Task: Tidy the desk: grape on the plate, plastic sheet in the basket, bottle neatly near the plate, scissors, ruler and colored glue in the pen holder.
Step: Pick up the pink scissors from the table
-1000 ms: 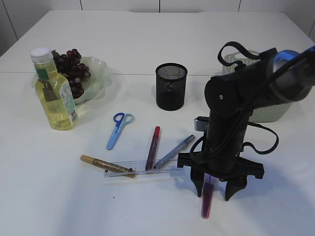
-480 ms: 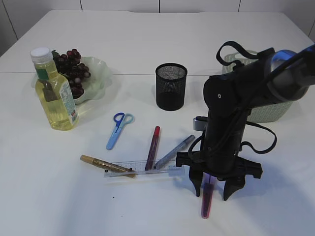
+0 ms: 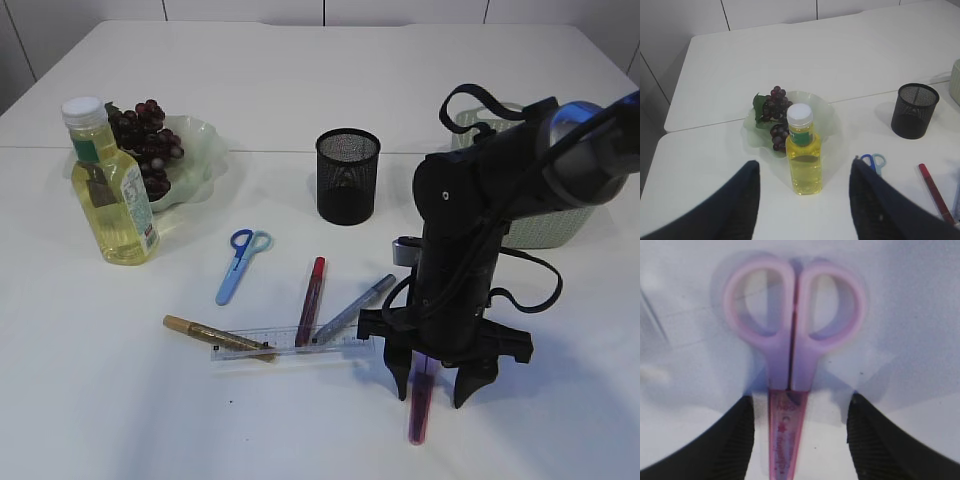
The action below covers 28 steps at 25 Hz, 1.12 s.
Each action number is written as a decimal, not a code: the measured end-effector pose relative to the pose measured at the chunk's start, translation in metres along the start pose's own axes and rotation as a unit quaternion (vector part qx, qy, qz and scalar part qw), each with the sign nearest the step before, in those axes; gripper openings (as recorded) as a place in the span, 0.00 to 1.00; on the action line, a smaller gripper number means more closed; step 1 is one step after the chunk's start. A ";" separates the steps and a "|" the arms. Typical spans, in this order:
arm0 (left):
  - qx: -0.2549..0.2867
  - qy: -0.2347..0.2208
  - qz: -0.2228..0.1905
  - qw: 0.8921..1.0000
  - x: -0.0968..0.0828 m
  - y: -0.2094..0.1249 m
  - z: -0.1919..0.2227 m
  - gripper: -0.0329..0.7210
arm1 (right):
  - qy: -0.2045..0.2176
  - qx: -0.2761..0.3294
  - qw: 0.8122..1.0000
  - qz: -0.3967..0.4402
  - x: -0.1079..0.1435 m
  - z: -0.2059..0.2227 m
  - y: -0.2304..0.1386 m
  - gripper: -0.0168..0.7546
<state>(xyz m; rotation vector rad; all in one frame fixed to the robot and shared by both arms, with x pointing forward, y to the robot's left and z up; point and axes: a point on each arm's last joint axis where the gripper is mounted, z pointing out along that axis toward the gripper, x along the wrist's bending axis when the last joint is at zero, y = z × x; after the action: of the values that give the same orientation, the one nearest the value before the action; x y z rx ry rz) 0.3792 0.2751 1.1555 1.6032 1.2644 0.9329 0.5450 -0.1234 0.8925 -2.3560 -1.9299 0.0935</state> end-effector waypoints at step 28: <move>0.000 0.001 0.002 1.000 0.000 0.000 0.000 0.59 | 0.003 -0.001 1.000 -0.012 0.001 0.000 0.001 0.33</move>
<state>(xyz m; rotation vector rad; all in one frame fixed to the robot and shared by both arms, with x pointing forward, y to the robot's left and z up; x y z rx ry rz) 0.3792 0.2754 1.1555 1.6056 1.2635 0.9374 0.5457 -0.1223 0.8923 -2.3309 -1.9561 0.0808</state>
